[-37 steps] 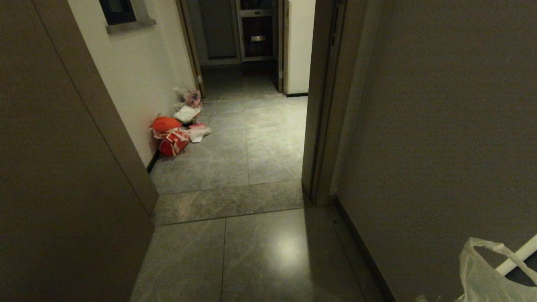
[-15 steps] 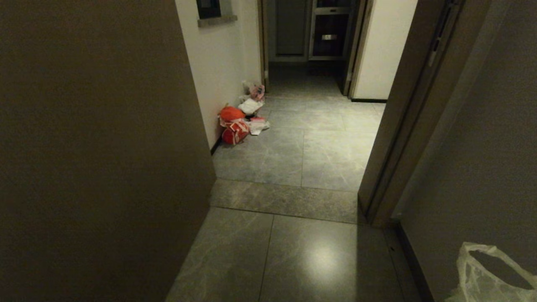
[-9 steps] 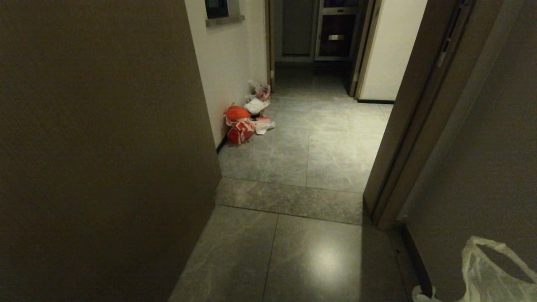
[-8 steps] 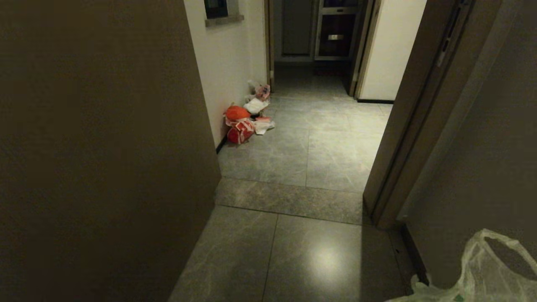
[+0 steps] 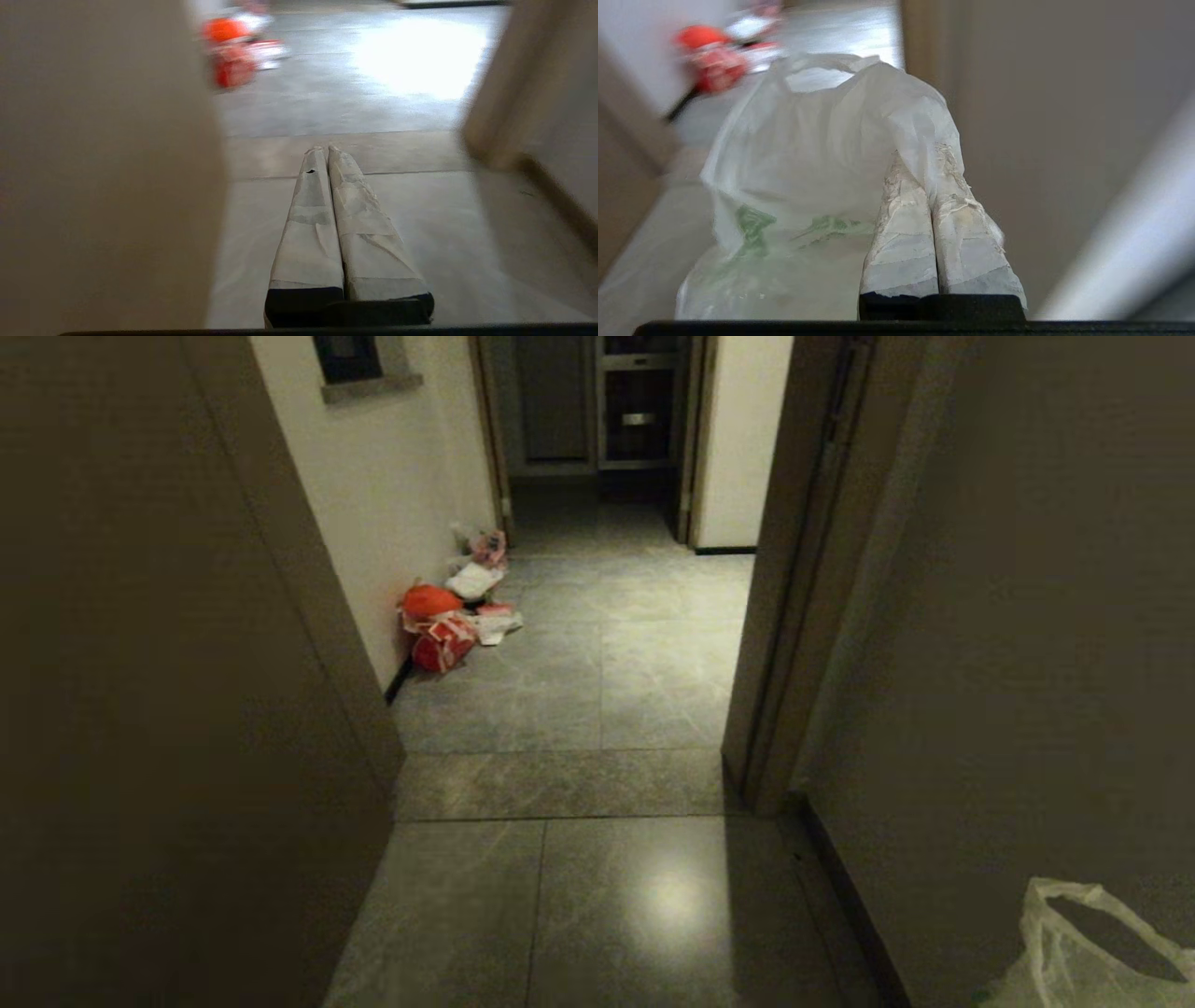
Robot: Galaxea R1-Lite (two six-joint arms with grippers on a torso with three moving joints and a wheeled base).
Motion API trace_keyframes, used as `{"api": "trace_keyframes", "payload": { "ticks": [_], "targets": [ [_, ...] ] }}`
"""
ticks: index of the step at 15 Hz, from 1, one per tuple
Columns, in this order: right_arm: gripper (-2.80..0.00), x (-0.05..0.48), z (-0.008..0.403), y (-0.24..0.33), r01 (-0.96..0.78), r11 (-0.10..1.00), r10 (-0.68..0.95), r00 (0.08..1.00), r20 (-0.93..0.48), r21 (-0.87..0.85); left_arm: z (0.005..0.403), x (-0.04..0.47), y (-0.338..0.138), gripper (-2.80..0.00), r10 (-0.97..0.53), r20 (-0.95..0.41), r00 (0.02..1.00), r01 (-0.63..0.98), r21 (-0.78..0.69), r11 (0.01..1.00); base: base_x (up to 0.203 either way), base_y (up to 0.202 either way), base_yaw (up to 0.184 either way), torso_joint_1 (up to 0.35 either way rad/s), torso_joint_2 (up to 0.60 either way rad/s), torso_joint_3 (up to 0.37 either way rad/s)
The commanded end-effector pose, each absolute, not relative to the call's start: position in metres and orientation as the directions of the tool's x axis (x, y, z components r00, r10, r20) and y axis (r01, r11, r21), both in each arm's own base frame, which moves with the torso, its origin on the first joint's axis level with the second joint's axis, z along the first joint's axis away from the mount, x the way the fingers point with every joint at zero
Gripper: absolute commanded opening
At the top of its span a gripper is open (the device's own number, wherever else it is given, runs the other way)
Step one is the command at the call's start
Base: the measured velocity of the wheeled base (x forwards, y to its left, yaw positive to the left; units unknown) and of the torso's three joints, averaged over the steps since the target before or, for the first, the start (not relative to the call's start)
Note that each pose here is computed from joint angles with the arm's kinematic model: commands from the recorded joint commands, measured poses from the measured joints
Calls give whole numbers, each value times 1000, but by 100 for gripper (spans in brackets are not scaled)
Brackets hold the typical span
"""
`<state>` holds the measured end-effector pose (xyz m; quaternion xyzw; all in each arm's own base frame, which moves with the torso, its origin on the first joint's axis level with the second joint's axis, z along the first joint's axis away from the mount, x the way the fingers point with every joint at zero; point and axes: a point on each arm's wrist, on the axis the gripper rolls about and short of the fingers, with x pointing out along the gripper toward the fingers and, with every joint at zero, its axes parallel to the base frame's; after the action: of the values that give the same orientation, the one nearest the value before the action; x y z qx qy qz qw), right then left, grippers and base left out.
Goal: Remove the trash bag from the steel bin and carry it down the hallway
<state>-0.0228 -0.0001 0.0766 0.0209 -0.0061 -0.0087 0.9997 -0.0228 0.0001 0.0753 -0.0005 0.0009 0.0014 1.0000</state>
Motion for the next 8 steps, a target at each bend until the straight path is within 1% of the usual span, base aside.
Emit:
{"api": "trace_keyframes", "payload": {
  "ticks": [1,3,4,8],
  "targets": [
    [-280,-23,77,0,18,999,-18,1000,12,43,75,-23,0,-280,3,-2,1000,-3,-2,1000,-5,15,-200,-2,-2,2],
    [-280,-23,77,0,18,999,-18,1000,12,42,75,-23,0,-280,3,-2,1000,-3,-2,1000,-2,15,-151,5,2,0],
    [-280,-23,77,0,18,999,-18,1000,12,42,75,-23,0,-280,3,-2,1000,-3,-2,1000,-2,6,-67,3,-2,7],
    [-280,-23,77,0,18,999,-18,1000,12,42,75,-23,0,-280,3,-2,1000,-3,-2,1000,0,0,0,0,0,0]
  ]
}}
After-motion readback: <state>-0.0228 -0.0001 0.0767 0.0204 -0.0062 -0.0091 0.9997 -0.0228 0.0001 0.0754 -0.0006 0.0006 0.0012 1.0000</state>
